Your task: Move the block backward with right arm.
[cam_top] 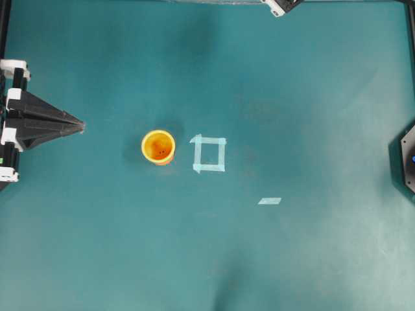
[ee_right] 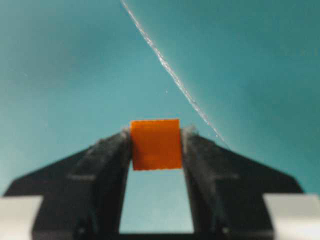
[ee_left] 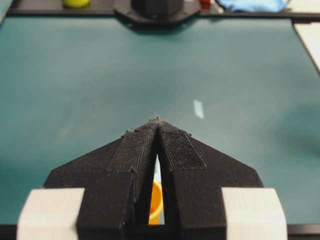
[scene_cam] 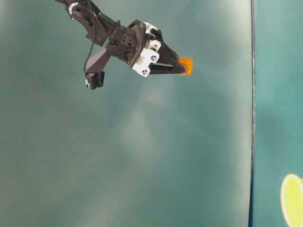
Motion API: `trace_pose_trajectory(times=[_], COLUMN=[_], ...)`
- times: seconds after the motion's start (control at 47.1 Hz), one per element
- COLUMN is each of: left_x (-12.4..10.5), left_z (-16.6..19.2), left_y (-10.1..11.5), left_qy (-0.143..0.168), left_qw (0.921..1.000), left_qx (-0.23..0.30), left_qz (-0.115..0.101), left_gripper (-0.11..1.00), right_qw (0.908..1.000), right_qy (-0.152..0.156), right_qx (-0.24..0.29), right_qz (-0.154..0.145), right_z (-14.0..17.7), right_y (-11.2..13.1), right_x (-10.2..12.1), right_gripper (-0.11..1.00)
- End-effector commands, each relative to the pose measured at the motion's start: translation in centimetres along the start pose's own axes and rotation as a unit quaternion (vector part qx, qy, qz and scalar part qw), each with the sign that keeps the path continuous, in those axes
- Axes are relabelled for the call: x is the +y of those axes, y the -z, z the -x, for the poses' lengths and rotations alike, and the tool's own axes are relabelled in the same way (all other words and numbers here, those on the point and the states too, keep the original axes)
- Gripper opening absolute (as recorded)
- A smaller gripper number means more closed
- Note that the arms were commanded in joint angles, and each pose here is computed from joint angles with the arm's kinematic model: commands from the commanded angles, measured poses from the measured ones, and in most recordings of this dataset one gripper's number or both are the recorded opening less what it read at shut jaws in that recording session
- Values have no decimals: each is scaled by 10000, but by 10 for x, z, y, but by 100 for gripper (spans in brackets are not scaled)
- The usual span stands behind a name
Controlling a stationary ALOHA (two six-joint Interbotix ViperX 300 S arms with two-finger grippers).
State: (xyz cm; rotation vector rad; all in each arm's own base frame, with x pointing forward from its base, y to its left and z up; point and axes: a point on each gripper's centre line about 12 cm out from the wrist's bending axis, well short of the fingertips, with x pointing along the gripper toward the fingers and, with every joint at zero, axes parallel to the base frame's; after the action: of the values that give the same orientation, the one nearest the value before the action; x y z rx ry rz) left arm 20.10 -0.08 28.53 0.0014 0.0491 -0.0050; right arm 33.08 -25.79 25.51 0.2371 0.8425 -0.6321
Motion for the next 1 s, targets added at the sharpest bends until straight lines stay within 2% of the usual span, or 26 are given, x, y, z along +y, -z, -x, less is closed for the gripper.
trace_pose_trajectory(times=[0.0,0.977], left_x=[0,0], left_z=[-2,-2], left_y=[-13,-15], left_qy=[2,1], left_qw=[9999,9998], left_qx=[-169,-184], left_qz=[-8,0], left_gripper=[0,0], right_qw=[9997,9998], right_qy=[24,29], right_qx=[-237,-198], right_qz=[-14,-18], right_z=[10,9], right_y=[-13,-11], right_x=[-2,-3], right_gripper=[40,40])
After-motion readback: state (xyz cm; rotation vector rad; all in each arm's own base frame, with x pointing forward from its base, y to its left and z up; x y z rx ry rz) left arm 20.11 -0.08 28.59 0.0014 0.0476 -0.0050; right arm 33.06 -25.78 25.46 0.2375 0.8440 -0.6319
